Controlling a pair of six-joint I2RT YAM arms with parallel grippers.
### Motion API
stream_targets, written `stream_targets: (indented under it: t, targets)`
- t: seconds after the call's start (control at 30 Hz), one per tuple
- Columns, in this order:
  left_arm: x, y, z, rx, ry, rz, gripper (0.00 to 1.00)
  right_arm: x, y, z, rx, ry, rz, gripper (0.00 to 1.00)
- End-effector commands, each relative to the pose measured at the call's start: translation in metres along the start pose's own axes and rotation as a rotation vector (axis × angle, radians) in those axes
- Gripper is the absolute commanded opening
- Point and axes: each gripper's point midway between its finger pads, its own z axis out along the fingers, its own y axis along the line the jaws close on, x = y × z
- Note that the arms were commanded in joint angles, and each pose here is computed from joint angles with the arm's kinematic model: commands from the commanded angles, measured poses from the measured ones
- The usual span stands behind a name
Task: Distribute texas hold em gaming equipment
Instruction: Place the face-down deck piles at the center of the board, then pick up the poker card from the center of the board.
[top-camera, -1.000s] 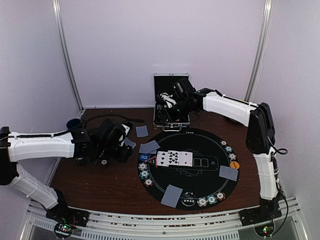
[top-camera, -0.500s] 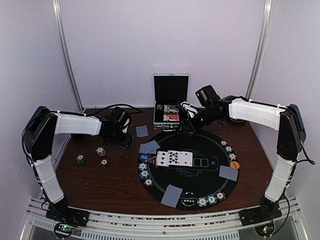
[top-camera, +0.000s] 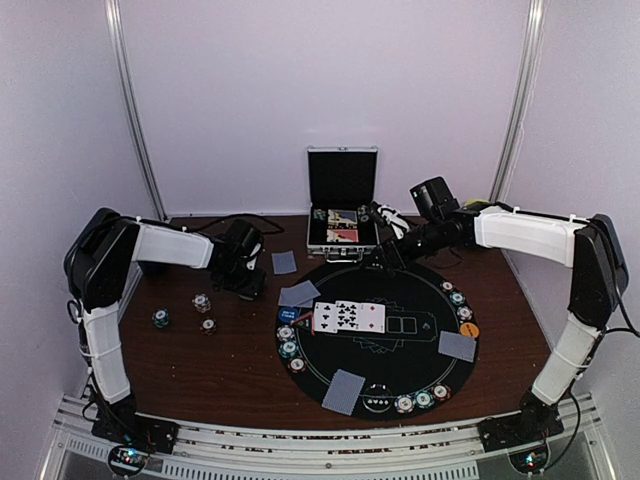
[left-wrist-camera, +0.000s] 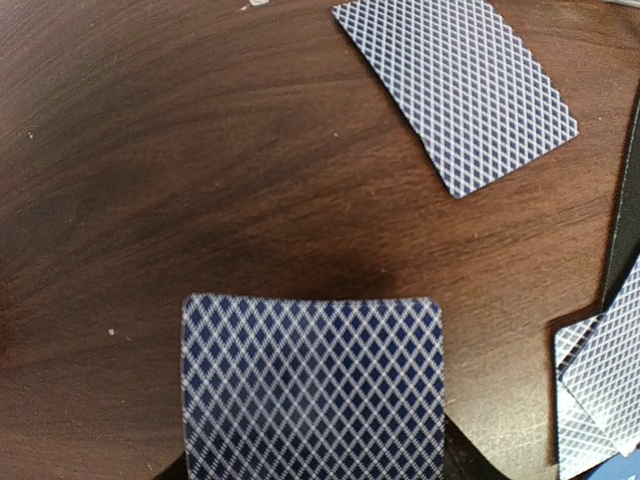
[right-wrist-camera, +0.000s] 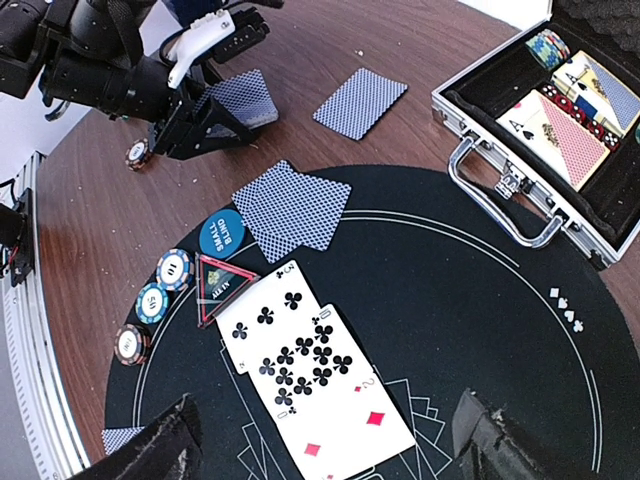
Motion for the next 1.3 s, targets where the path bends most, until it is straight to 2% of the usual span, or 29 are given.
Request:
stream_targets:
  t: [0.0,0.23,0.43,0.57,0.73,1.0,1.17,1.27]
  targets:
    - [0.001,0.005,0.003,-0.003,-0.013,-0.027,0.56,-0.01,0.004,-0.006,-0.02,-0.043,-0.015,0.88]
    - [0.008,0.014,0.003,-0.005,-0.007,-0.048,0.62,-0.008,0.004,-0.004,-0.024,-0.036,-0.013,0.89]
    - [0.009,0.013,-0.003,0.003,-0.013,-0.05,0.79,-0.01,0.004,-0.007,-0.016,-0.041,-0.019,0.89]
    - [0.007,0.016,-0.011,-0.001,-0.026,-0.057,0.87,-0.011,0.004,-0.008,-0.015,-0.046,-0.021,0.9]
    - [-0.023,0.009,-0.031,0.038,-0.101,-0.063,0.97,-0.012,0.005,-0.01,-0.014,-0.05,-0.025,0.91]
    - [-0.085,-0.019,-0.049,0.124,-0.199,-0.077,0.98,-0.015,0.004,-0.014,0.002,-0.066,-0.03,0.93]
    - [-0.119,-0.039,-0.035,0.09,-0.19,-0.139,0.98,-0.016,0.002,-0.014,0.013,-0.073,-0.028,0.93]
    - [-0.125,-0.04,-0.015,0.033,-0.157,-0.185,0.98,-0.016,0.002,-0.015,0.017,-0.078,-0.027,0.93]
